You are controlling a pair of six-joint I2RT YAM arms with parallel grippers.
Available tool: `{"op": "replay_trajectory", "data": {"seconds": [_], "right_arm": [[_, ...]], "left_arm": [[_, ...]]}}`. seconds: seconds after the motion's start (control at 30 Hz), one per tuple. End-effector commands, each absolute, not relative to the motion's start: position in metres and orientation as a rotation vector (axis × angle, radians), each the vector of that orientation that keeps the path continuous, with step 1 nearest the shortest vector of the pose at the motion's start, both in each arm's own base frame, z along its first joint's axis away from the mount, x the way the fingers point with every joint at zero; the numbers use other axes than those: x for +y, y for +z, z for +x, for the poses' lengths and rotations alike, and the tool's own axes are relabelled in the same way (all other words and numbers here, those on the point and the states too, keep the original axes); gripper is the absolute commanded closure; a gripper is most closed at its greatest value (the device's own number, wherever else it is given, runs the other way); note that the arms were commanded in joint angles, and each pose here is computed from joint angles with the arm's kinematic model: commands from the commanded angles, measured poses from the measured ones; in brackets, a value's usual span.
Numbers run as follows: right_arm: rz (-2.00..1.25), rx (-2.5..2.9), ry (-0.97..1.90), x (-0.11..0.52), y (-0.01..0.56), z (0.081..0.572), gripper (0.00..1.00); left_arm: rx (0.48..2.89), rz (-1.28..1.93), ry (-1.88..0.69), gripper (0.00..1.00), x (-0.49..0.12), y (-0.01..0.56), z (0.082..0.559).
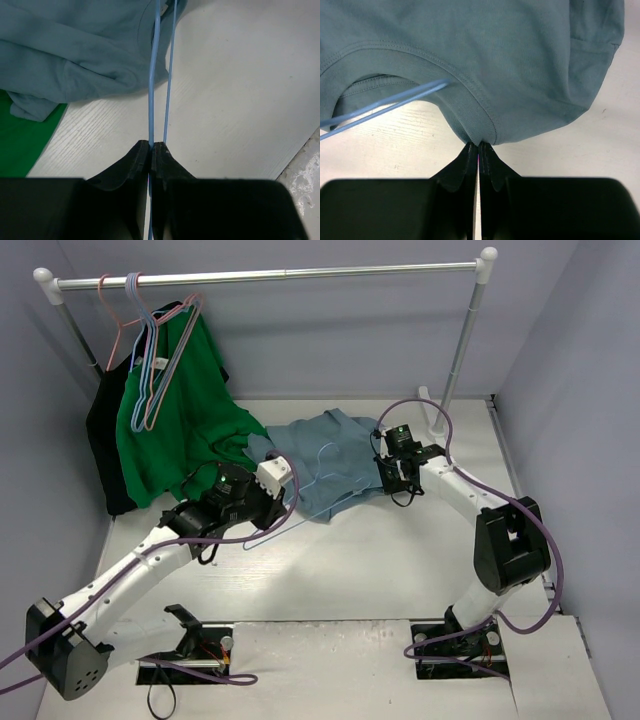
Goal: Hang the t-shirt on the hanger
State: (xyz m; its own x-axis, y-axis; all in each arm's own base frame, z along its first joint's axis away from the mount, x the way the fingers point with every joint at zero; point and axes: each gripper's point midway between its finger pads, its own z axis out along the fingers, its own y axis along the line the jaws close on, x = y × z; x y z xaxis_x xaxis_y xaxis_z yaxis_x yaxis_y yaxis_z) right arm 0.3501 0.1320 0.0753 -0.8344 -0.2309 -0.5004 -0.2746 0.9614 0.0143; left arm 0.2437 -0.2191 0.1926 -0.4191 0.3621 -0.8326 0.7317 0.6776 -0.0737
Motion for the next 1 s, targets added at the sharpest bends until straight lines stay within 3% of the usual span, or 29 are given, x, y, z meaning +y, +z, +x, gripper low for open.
{"op": "replay_trajectory", "data": {"seconds": [0.0,0.5,0.97], "right_arm": [[-0.341,2.534,0.131,0.134,0.1,0.363,1.0],[-0.355,2.526,0.147,0.139,0.106,0.371,1.0],[-0.406,2.483,0.218,0.15,0.132,0.373,1.0]], "left_arm": [[1.901,0.839,-0.562,1.0,-0.225,0.228,0.247],[1.917,0.881,-0.579,1.0,-0.23,0.213,0.236],[1.807,0.834,-0.56,1.0,-0.248,0.223,0.261]]}}
